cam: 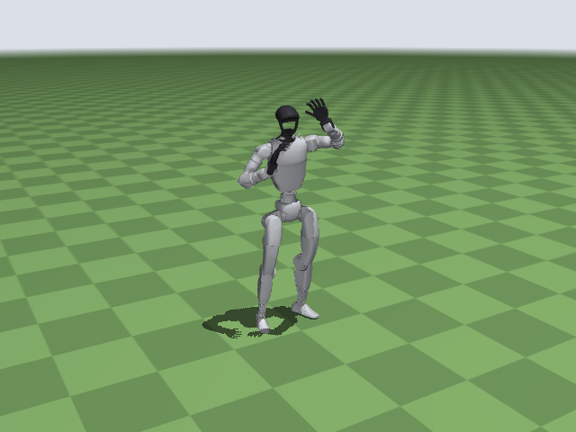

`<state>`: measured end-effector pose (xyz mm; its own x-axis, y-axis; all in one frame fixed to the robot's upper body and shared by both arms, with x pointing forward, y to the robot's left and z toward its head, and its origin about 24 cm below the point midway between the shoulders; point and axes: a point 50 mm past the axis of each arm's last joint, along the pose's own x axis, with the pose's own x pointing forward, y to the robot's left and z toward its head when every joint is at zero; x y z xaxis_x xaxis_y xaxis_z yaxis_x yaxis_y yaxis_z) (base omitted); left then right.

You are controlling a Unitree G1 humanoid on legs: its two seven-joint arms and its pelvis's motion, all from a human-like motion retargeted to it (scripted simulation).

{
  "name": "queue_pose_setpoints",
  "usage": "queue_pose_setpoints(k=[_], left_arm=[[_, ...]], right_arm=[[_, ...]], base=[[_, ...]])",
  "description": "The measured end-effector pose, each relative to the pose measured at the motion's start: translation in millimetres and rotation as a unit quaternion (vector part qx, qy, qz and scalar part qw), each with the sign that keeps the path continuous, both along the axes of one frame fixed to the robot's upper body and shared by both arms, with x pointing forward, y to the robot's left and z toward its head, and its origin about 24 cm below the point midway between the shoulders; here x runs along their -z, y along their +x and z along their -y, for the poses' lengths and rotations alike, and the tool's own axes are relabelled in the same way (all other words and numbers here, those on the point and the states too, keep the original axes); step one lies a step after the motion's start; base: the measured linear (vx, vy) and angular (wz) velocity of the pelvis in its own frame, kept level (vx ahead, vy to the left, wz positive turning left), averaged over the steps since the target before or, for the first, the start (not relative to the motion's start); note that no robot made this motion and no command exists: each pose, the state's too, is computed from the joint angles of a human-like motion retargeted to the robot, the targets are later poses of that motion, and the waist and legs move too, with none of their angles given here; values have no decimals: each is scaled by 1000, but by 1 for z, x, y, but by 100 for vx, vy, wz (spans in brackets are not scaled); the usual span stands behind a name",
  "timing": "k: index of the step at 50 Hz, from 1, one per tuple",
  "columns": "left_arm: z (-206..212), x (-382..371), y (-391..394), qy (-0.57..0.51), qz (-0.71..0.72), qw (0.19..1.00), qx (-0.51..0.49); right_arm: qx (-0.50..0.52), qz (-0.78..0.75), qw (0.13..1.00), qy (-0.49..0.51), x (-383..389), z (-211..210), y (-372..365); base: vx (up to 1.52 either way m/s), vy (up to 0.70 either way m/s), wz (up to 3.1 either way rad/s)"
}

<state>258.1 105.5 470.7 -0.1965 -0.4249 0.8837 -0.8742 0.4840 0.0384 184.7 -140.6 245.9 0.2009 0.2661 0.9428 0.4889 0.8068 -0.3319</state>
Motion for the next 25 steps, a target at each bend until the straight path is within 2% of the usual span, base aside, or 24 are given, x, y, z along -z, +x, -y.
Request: queue_pose_setpoints(k=[4, 7, 11, 14, 17, 19, 21, 25], left_arm=[[-17, 84, -38, 52, -10, 995, 86], [-42, 110, -55, 42, -10, 997, 64], [-81, 69, -54, -14, 40, 997, -63], [-138, 8, -42, -139, 57, 976, -161], [-206, -28, -37, -285, 31, 921, -263], [-234, -31, -33, -319, -16, 888, -330], [-224, -27, -15, -268, -58, 893, -357], [-102, 21, 37, 52, -117, 950, -284]], right_arm=[[3, -27, 999, -22, 9, 4, -3], [15, -55, 998, -19, 17, 14, -6], [56, -115, 992, -16, 33, 33, -7], [85, -127, 988, -7, 35, 46, -8], [123, -106, 987, 0, 32, 54, -6], [139, -89, 986, 10, 29, 56, -3], [146, -75, 986, 37, 26, 57, -1], [121, -76, 985, 95, 29, 51, 3]], base=[[0, -3, -98], [3, -5, -82], [5, -5, -44], [4, -7, -21], [2, -9, -27], [1, -8, -22], [0, -3, -5], [-1, 2, 53]])
